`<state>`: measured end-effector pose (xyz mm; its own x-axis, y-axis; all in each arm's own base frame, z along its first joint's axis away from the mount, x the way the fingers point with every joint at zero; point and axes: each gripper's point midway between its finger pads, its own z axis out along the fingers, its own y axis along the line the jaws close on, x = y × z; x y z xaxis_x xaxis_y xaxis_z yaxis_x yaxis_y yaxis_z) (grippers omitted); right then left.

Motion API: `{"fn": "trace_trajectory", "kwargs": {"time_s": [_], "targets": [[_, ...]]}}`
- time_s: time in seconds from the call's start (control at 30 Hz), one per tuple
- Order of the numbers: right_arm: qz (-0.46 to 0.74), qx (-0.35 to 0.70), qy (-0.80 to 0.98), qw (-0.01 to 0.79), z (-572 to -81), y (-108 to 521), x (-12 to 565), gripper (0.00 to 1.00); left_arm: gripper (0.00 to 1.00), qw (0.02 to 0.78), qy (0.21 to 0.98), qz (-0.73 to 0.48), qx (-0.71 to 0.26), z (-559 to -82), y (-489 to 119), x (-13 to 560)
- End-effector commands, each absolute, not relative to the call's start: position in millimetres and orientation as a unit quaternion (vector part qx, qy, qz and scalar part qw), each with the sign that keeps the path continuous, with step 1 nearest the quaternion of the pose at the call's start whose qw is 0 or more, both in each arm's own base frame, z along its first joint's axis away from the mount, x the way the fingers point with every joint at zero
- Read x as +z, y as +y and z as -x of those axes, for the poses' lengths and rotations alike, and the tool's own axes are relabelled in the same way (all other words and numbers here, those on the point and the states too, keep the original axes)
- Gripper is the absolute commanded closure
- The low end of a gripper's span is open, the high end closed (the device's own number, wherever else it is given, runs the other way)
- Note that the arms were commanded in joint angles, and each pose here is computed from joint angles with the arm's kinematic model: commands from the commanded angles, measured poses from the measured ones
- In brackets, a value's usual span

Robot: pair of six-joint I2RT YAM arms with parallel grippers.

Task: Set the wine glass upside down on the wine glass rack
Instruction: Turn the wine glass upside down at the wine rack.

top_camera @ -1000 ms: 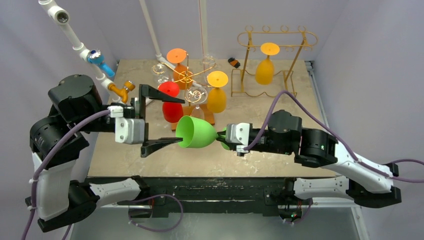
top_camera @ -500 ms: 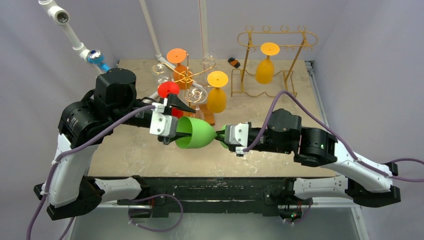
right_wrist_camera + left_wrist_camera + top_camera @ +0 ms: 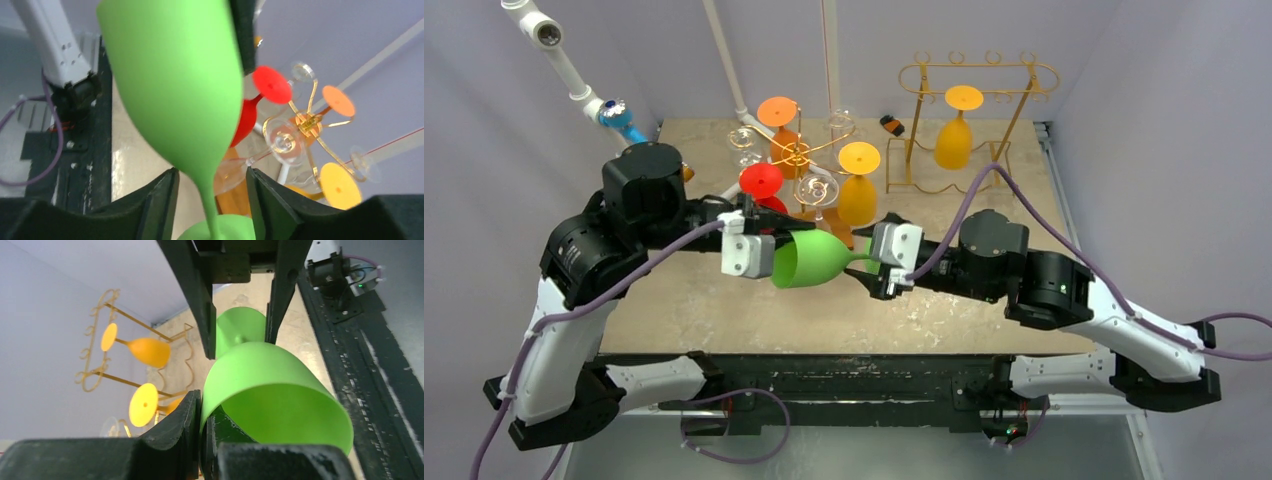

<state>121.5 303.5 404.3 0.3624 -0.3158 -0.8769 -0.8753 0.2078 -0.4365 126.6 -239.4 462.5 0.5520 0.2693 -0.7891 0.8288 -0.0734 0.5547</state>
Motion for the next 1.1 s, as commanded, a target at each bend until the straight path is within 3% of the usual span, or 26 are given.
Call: {"fn": "trace_trajectory", "kwargs": {"time_s": [0.0, 0.03, 0.07, 0.3, 0.53, 0.83, 1.07], "targets": [[0.425, 0.293, 0.509, 0.689, -136.1, 288.0, 511.0, 0.25, 1.00, 0.675, 0.311, -0.643, -0.185, -136.9, -236.2, 520.0], [0.403, 0.295, 0.519, 0.694, -140.1, 284.2, 519.5, 0.07, 1.00, 0.698, 0.296, -0.630, -0.168, -139.7, -233.8, 530.9], [0.380, 0.301, 0.522, 0.702, -142.1, 280.0, 530.9, 0.02, 1.00, 0.719, 0.277, -0.620, -0.147, -141.9, -231.5, 540.4], [0.275, 0.398, 0.498, 0.720, -132.5, 265.6, 591.0, 0.01, 1.00, 0.808, 0.103, -0.577, 0.057, -147.2, -215.1, 580.6], [0.246, 0.519, 0.474, 0.668, -111.8, 301.6, 590.2, 0.01, 1.00, 0.805, -0.076, -0.512, 0.289, -144.2, -211.1, 584.1], [0.124, 0.586, 0.452, 0.661, -125.2, 301.7, 577.7, 0.01, 1.00, 0.799, -0.141, -0.447, 0.377, -134.1, -205.2, 597.8], [0.112, 0.613, 0.432, 0.652, -124.8, 305.1, 580.5, 0.01, 1.00, 0.795, -0.151, -0.441, 0.388, -126.4, -200.0, 591.6]]}}
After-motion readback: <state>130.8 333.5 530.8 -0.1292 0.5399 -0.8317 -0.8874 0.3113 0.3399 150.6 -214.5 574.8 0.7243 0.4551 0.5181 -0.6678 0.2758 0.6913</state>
